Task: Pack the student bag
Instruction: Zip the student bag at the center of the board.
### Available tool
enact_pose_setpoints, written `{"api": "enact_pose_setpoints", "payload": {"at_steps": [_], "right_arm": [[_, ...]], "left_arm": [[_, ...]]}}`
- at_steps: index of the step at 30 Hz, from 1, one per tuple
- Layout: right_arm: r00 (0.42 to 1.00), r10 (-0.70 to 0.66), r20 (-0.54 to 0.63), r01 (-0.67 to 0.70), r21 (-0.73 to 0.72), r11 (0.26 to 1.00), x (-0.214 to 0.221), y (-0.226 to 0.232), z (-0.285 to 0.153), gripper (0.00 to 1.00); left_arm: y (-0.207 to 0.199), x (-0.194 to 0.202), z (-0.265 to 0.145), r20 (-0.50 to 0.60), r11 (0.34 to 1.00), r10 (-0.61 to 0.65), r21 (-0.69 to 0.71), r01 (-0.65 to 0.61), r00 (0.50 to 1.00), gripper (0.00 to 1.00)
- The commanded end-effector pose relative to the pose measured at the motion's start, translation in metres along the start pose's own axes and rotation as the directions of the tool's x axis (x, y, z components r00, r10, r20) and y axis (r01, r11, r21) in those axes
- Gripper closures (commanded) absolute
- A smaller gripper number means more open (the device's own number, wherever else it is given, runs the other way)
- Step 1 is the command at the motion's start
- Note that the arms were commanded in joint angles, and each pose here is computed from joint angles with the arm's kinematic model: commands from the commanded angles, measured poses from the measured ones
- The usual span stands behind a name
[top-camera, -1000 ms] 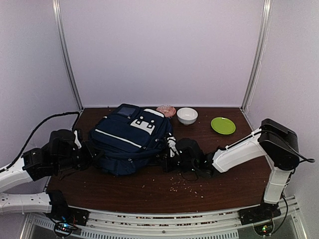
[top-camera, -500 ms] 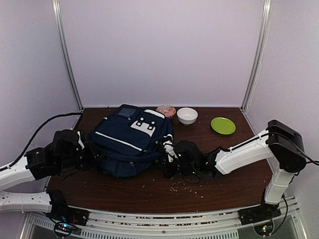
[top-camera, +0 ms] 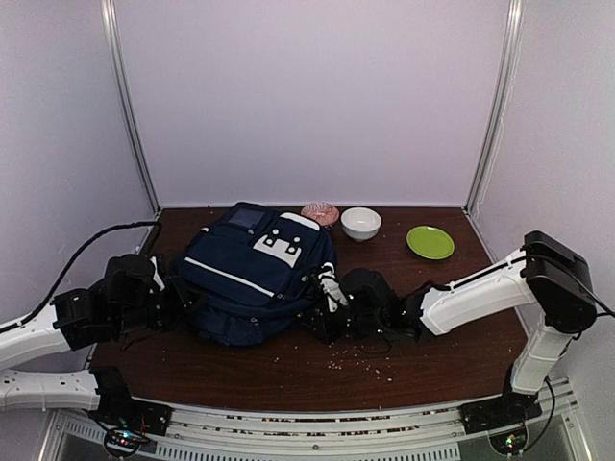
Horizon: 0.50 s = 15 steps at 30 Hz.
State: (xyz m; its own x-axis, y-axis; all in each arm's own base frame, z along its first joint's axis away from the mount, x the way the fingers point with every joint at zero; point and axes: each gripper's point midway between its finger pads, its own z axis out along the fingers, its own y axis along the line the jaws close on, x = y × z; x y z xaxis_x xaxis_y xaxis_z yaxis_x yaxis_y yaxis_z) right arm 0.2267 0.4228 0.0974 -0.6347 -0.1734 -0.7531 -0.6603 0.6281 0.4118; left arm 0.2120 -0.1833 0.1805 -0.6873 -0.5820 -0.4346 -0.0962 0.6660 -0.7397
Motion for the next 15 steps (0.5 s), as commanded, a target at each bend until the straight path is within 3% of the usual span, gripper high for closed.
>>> {"api": "enact_pose_setpoints", "payload": {"at_steps": [1, 11, 15], "right_arm": [[0.997, 0.066, 0.051, -0.06, -0.107, 0.992, -0.009, 0.014, -0.015, 0.67], [0.95, 0.165, 0.266, -0.119, -0.182, 0.976, -0.035, 0.005, -0.048, 0.55], [0.931, 0.228, 0.286, -0.171, -0.212, 0.962, -0.042, 0.0, -0.046, 0.41]], "left_arm": [[-0.038, -0.018, -0.006, 0.062, 0.986, -0.058, 0.158, 0.048, 0.996, 1.0], [-0.086, -0.04, -0.028, 0.088, 0.953, -0.093, 0.296, 0.063, 0.992, 1.0], [-0.105, -0.053, -0.041, 0.118, 0.946, -0.078, 0.321, 0.036, 0.99, 1.0]]}}
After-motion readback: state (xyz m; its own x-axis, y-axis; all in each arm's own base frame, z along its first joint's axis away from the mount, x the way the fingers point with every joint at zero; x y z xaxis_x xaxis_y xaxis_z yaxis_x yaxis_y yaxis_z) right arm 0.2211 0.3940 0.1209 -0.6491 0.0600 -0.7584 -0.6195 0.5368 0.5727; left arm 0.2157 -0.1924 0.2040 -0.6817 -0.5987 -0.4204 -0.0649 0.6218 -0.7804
